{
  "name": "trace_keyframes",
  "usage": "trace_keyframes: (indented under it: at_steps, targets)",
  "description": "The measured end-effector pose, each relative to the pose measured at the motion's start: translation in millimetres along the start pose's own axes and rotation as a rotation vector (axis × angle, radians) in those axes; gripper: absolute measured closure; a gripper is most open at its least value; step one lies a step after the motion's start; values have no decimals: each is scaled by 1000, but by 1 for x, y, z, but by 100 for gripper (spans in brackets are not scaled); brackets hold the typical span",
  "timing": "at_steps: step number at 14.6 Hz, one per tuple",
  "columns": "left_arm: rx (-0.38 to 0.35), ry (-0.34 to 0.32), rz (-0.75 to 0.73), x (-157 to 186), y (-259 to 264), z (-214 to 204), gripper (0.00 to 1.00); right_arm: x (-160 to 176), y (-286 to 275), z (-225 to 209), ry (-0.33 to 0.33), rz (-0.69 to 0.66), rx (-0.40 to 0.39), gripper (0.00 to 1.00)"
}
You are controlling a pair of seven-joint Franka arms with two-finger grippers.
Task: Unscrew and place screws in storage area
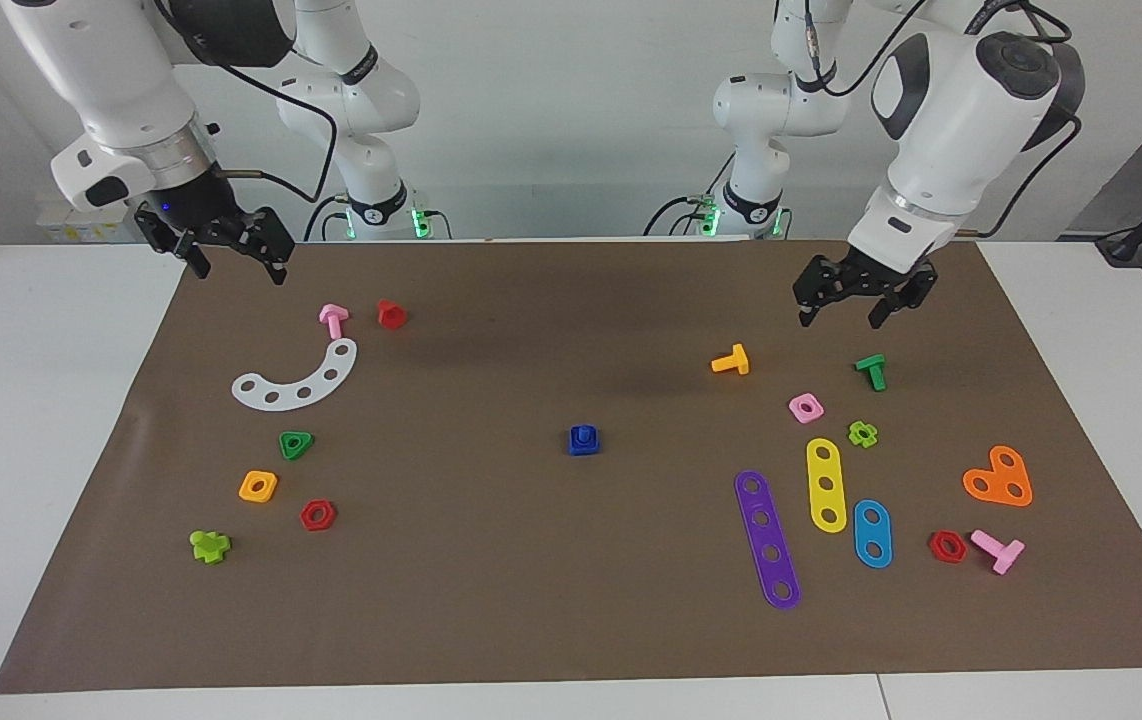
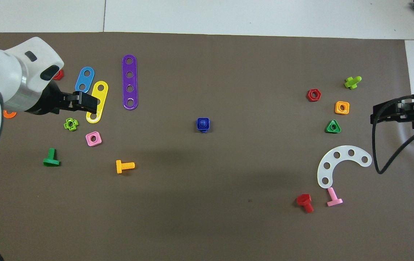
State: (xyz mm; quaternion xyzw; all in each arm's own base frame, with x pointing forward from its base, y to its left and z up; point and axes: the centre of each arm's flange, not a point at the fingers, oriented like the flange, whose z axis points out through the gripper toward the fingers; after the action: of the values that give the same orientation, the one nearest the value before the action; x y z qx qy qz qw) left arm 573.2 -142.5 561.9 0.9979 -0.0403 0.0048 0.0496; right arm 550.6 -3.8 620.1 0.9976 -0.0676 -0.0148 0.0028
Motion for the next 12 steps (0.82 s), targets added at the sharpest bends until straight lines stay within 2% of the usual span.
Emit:
trace_keyframes:
  at_steps: [3,9,12]
  targets:
    - [-12,3,-8,11,55,33,0,0,0,0,0,0,0,0]
    - [-53,77,-61,36,133,77,0,0,0,0,0,0,0,0]
    - [-66,76,-78,45,177,111,1,0,0,0,0,0,0,0]
